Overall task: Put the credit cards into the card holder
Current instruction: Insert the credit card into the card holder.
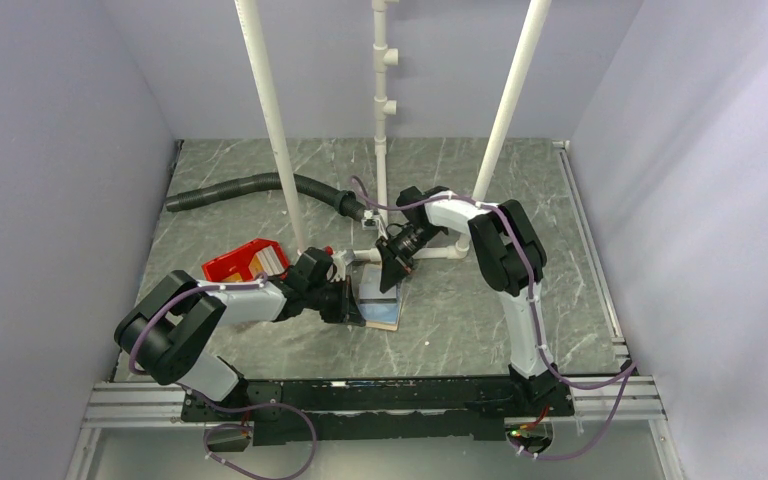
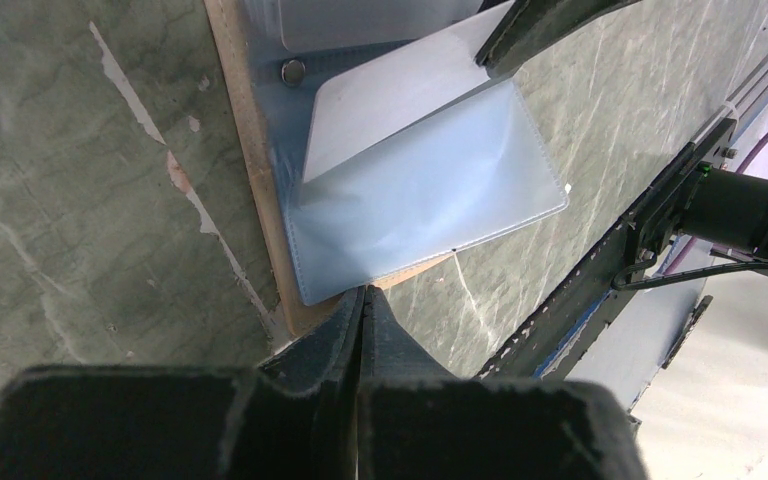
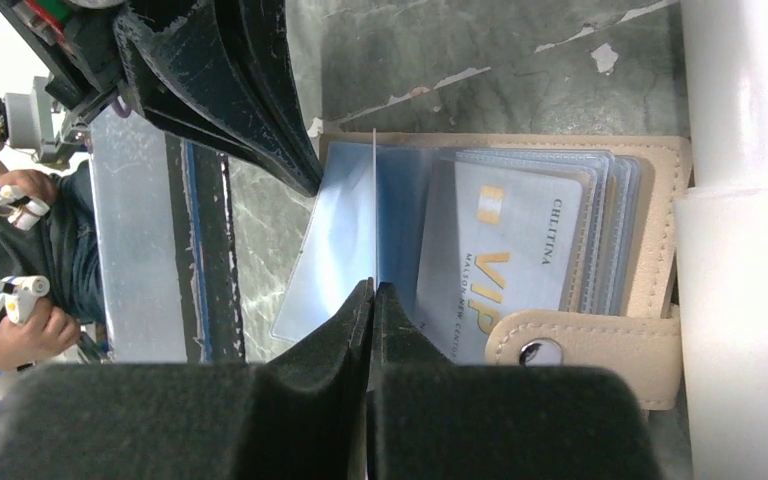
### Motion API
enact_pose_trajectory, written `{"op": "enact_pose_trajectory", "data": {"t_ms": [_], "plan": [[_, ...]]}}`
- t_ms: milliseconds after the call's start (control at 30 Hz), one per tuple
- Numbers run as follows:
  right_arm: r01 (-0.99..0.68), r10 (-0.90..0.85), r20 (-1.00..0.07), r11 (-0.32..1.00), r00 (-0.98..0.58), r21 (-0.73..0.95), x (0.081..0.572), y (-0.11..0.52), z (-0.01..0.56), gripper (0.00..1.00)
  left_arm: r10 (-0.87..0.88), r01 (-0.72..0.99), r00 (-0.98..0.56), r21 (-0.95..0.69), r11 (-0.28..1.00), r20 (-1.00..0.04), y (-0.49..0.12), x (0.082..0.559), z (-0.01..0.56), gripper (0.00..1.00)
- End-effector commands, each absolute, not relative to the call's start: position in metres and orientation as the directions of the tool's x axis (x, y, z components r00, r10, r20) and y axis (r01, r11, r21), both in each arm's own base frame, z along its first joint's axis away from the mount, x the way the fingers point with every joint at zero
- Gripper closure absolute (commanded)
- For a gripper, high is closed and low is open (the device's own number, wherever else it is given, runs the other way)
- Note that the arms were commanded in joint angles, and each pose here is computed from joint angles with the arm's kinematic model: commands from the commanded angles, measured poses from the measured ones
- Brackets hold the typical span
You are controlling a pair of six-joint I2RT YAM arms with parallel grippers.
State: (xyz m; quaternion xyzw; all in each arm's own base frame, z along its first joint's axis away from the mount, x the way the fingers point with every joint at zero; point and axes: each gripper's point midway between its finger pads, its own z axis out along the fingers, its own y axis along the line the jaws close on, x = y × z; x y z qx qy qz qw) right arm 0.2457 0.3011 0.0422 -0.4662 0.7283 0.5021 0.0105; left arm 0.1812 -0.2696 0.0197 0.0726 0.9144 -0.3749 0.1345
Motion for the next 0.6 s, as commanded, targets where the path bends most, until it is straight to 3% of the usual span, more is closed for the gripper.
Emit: {"op": "enact_pose_trajectory", "data": {"t_ms": [0,167,367,567], "plan": [[-0.683,-0.640,-0.505,0.043,-0.579,0.729,0.241,0.307,0.044,1.00,0.038,0.215,-0.958,-0.618,0.756,-0.285,-0.258,0.178,0.010,0.95],[-0.677,-0.629,-0.481,0.100,-0.611,0.729,0.237,0.302,0.043,0.95,0.040,0.220,-0.956,-0.618,0.755,-0.292,-0.258,0.178,0.014,0.94],[-0.713,-0.616,-0.492,0.169,-0.616,0.681,0.243,0.298,0.048,0.76,0.037,0.240,-0.947,-0.627,0.741,-0.319,-0.260,0.180,0.028,0.91],[-0.726,-0.607,-0.477,0.261,-0.636,0.636,0.245,0.290,0.047,0.67,0.033,0.242,-0.946,-0.637,0.731,-0.322,-0.259,0.177,0.043,0.87]]}}
